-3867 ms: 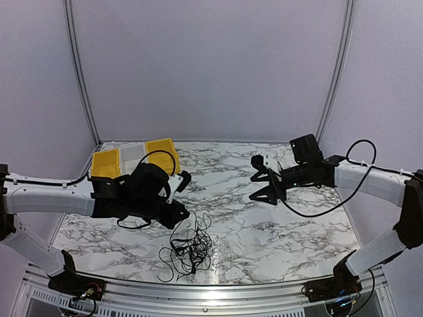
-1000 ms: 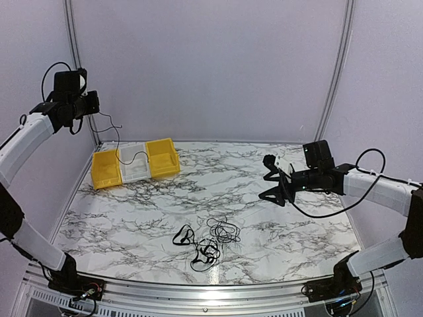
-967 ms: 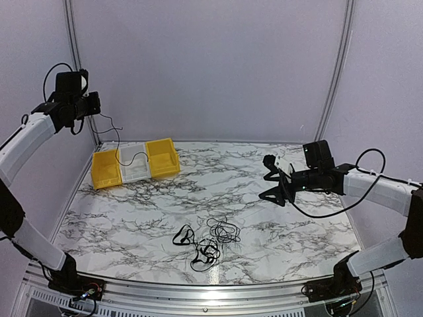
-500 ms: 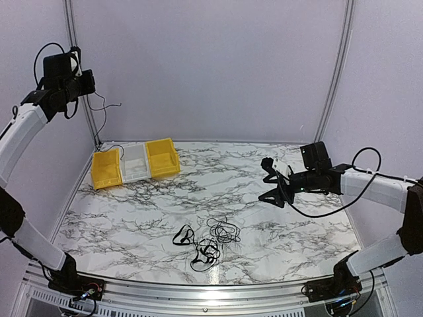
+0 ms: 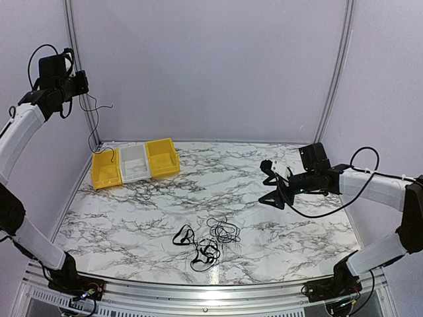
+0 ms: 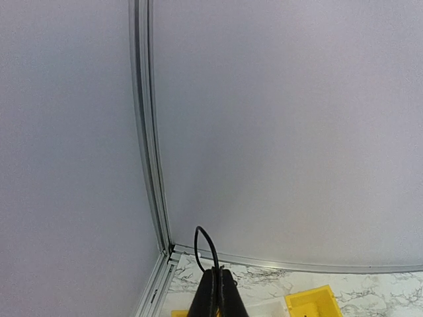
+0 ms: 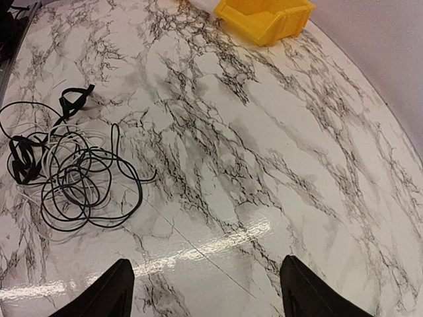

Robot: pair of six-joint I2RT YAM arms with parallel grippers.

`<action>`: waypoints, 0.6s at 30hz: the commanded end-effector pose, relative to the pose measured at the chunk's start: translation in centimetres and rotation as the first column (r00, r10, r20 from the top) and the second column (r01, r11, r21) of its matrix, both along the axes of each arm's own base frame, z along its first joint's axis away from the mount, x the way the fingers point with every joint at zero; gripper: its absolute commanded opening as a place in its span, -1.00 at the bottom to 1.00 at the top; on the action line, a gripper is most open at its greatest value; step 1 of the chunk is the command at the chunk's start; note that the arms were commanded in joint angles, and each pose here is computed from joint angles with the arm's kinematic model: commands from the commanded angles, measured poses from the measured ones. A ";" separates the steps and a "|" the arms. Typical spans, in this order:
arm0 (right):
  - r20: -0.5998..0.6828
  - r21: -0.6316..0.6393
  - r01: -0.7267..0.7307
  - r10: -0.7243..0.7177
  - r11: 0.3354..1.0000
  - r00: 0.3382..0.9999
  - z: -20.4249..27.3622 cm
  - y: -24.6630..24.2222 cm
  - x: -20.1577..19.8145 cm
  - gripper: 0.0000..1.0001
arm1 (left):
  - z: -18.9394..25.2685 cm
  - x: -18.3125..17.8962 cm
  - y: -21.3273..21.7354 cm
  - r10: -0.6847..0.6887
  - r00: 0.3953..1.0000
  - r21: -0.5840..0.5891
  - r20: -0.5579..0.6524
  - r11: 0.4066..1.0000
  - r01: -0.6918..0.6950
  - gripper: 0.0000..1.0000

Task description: Untangle the cables

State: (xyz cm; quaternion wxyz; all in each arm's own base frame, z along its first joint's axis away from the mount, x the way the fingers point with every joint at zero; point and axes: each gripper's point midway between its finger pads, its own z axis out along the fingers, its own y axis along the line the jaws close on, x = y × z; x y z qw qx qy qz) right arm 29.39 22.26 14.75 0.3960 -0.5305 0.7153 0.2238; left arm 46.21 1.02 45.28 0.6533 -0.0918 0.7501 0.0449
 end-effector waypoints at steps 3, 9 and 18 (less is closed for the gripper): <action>0.005 -0.008 -0.006 0.006 1.000 1.000 0.3 -0.1 0.3 0.52 | -2.3 2.0 1.6 0.022 0.999 -0.005 -0.038 1.000 -0.022 -1.00; 0.000 -0.018 -0.006 0.006 1.000 1.000 -0.1 -0.1 0.3 0.52 | -6.6 3.4 2.2 0.038 0.992 -0.004 -0.117 0.999 -0.038 -1.00; -0.008 -0.033 -0.010 0.010 0.999 1.000 -0.6 -0.2 0.3 0.51 | -17.3 4.6 2.3 0.052 0.973 -0.045 -0.227 0.997 -0.064 -1.00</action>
